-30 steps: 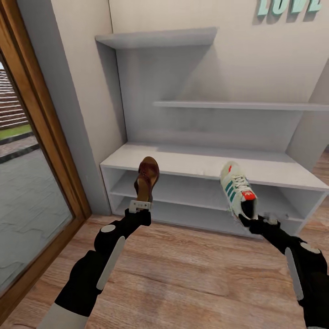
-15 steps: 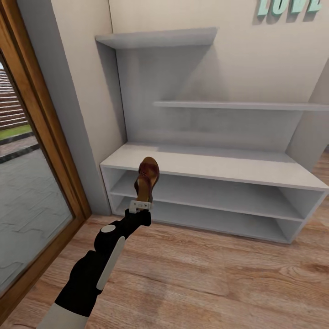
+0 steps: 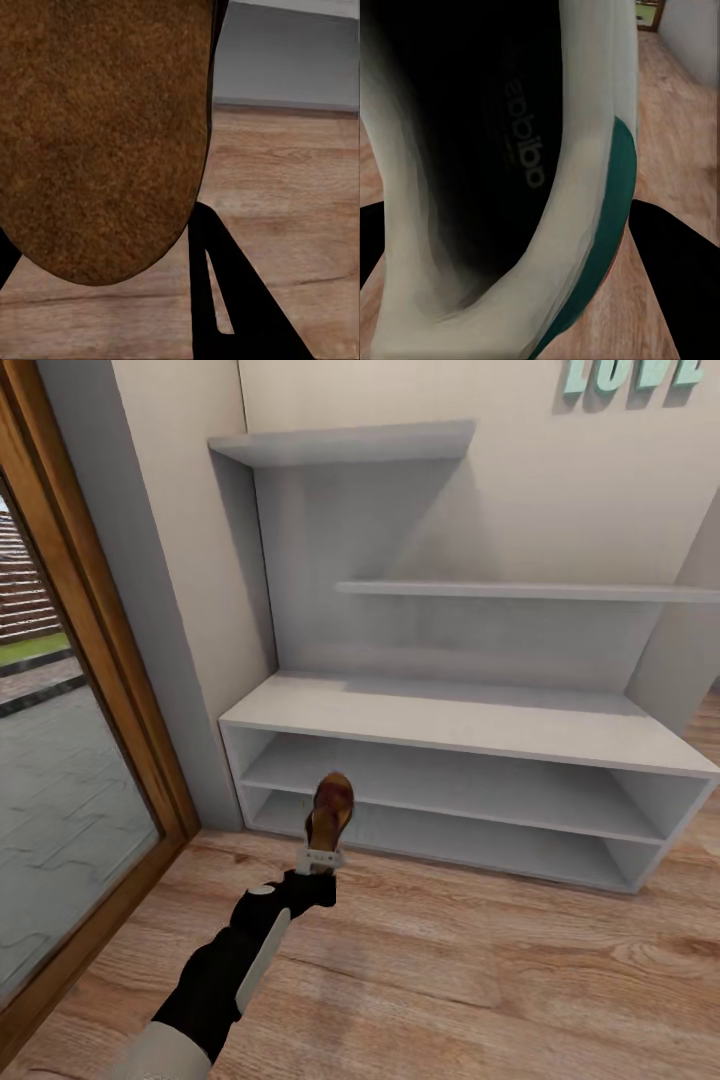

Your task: Pick up the two gym shoes and the two sandals from the corridor floor and place them onto the hallstand (shoe rack) in the corridor, making sure they are on the rack and not on the floor. Arrange them so the two gym shoes are next to each other and the two sandals are next to each other.

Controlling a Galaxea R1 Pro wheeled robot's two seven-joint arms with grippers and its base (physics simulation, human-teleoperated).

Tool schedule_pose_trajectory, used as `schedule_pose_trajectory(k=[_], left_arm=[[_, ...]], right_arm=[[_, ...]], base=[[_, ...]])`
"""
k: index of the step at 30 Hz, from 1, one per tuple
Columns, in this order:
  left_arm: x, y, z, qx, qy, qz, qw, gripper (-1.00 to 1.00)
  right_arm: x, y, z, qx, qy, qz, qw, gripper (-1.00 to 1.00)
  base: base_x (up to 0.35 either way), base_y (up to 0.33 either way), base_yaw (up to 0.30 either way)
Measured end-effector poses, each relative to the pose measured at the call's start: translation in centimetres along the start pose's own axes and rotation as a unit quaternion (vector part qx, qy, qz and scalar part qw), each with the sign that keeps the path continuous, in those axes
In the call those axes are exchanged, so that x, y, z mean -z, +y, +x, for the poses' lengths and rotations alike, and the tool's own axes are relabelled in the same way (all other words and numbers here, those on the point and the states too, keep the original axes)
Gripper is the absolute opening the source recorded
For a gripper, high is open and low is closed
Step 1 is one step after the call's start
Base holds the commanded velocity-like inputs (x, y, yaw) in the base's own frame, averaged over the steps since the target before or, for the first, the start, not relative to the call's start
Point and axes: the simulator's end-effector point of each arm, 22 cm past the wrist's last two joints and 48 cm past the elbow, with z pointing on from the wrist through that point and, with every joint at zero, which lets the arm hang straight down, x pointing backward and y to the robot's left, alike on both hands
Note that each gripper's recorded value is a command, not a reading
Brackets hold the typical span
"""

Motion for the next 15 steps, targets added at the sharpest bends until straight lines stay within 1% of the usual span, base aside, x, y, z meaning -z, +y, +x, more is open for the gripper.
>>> schedule_pose_trajectory(k=[1, 2, 4, 5, 7, 8, 10, 13, 15], left_arm=[[-0.7, 0.1, 2.1, 0.004, 0.024, -0.002, 0.9997, -1.0], [-0.9, 0.2, 3.0, 0.005, 0.034, -0.003, 0.9994, -1.0], [-1.5, 0.4, 5.7, 0.009, 0.063, -0.006, 0.998, -1.0], [-1.7, 0.4, 6.3, 0.01, 0.069, -0.006, 0.9975, -1.0], [-1.8, 0.4, 7.0, 0.01, 0.076, -0.007, 0.997, -1.0], [-1.8, 0.4, 7.2, 0.01, 0.079, -0.007, 0.9968, -1.0], [-1.9, 0.4, 7.3, 0.009, 0.081, -0.007, 0.9966, -1.0], [-1.9, 0.4, 7.3, 0.008, 0.082, -0.007, 0.9966, -1.0], [-1.9, 0.3, 6.7, 0.008, 0.076, -0.006, 0.9971, -1.0]], right_arm=[[0.0, 0.0, 0.0, 0.001, 0.0, 0.0, 1.0, -1.0], [0.0, 0.0, 0.0, 0.0, 0.0, 0.0, 1.0, -1.0], [0.0, -0.3, 0.2, 0.01, 0.004, 0.006, 0.9999, -1.0], [0.0, -0.5, 0.3, 0.016, 0.007, 0.01, 0.9998, -1.0], [0.0, -0.8, 0.5, 0.029, 0.013, 0.018, 0.9993, -1.0], [0.0, -1.2, 0.7, 0.04, 0.018, 0.025, 0.9987, -1.0], [0.1, -1.5, 1.0, 0.051, 0.023, 0.032, 0.9979, -1.0], [0.1, -1.7, 1.1, 0.059, 0.027, 0.037, 0.9972, -1.0], [0.1, -1.7, 1.1, 0.061, 0.028, 0.038, 0.997, -1.0]], base=[[0.0, 0.0, 0.0], [0.0, 0.0, 0.0], [0.0, 0.0, 0.0], [0.0, 0.0, 0.0], [0.0, 0.0, 0.0], [0.0, 0.0, 0.0], [0.0, 0.0, 0.0], [0.0, 0.0, 0.0], [0.0, 0.0, 0.0]])
